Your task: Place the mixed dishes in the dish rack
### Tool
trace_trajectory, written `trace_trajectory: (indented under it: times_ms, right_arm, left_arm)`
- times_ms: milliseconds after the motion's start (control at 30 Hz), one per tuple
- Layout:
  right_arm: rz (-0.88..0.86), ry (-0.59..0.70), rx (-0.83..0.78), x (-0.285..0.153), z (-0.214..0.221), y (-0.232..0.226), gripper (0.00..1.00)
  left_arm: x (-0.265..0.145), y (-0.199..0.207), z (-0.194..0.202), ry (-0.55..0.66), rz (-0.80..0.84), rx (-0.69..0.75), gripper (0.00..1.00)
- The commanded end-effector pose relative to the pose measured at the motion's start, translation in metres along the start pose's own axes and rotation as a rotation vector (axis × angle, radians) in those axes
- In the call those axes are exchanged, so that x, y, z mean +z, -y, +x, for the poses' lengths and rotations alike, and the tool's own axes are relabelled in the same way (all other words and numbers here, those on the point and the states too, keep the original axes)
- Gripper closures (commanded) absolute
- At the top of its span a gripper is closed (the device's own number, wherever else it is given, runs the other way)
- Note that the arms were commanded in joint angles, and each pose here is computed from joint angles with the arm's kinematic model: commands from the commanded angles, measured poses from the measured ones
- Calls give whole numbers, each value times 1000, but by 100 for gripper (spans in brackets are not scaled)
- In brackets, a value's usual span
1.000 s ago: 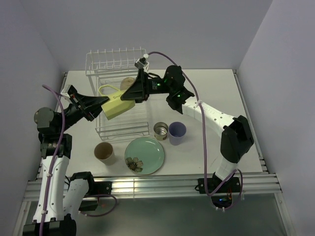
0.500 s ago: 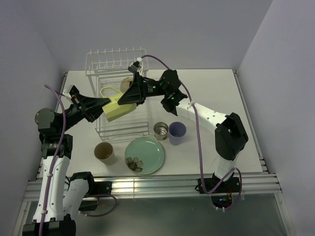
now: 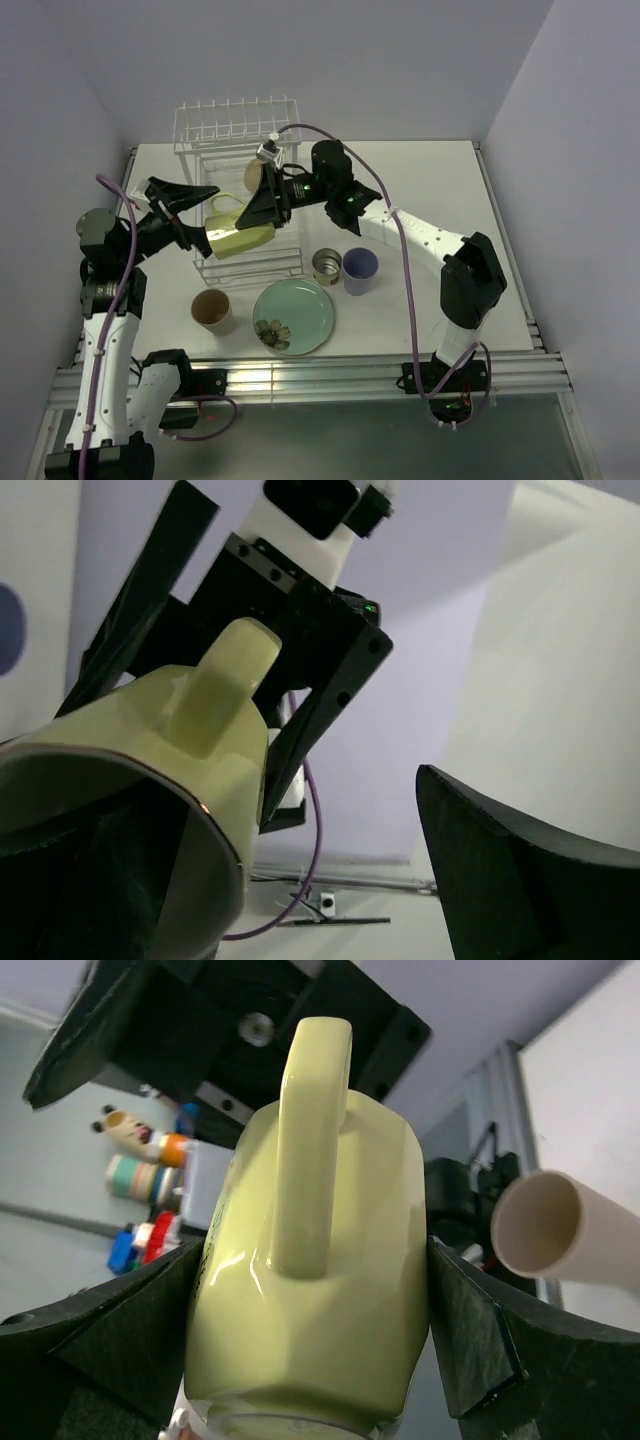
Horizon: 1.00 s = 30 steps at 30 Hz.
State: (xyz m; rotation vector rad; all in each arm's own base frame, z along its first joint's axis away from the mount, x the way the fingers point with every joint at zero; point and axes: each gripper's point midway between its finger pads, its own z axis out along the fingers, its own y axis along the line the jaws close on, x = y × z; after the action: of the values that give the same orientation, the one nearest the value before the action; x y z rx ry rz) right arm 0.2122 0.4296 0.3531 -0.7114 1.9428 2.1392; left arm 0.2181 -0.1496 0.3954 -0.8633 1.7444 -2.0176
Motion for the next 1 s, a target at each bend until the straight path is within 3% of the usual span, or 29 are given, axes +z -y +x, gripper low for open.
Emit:
trace_trajectory:
  times_ms: [0, 33, 67, 233, 467, 600, 967]
  right_arm:
    - [71, 58, -181, -14, -18, -37, 100]
    - [105, 61, -221, -16, -20, -30, 100]
    - [160, 74, -194, -18, -23, -24, 100]
    - [275, 103, -226, -23, -34, -5, 100]
    - [642, 118, -276, -48, -54, 40, 100]
    - [866, 66, -346, -55, -59, 82, 100]
    - [1124, -38, -424, -51, -56, 154, 100]
  left_arm:
    - [-3, -18, -9, 65, -166, 79, 1]
    - [-7, -36, -12, 87, -254, 13, 1]
    - [-10, -36, -11, 90, -288, 87, 1]
    - [-30, -84, -28, 173, -577, 51, 1]
    - [-68, -90, -55, 370, -848, 162, 1]
    - [-70, -81, -55, 383, -830, 224, 1]
    - [-79, -78, -49, 365, -869, 301, 5]
